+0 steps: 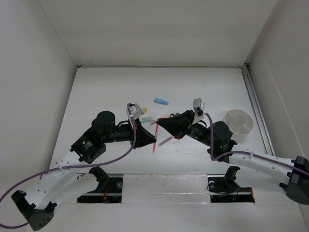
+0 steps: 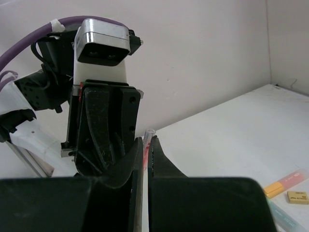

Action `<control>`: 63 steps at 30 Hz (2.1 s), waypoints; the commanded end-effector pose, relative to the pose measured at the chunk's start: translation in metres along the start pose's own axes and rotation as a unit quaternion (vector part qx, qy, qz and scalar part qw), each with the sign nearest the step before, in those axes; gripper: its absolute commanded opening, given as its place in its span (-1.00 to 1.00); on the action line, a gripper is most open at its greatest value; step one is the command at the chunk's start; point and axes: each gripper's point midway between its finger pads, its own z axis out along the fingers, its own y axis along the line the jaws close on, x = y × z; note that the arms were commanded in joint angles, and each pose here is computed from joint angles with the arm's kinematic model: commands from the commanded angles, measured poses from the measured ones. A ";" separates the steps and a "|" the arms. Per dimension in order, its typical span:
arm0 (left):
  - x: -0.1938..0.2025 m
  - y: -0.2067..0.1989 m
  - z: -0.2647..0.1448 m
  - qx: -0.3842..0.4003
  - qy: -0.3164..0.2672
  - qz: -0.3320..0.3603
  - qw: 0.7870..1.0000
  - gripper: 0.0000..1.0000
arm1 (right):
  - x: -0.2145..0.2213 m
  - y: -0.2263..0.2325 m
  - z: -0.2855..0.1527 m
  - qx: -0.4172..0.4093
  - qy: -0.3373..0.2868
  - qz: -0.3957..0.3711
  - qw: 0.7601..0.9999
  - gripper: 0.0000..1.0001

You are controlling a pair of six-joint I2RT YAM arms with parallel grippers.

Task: Sort the stationery into containers

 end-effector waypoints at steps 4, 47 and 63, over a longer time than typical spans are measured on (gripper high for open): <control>-0.073 -0.048 -0.018 0.066 -0.124 0.106 0.984 -1.00 | 0.086 -0.022 -0.034 0.037 0.156 -0.014 0.987 -1.00; -0.074 -0.047 -0.018 0.063 -0.125 0.105 0.985 -1.00 | 0.070 -0.038 -0.042 0.102 0.123 -0.017 0.987 -0.80; -0.067 -0.043 -0.014 0.063 -0.112 0.101 0.987 -1.00 | 0.003 -0.024 -0.064 0.114 0.045 -0.019 0.992 0.19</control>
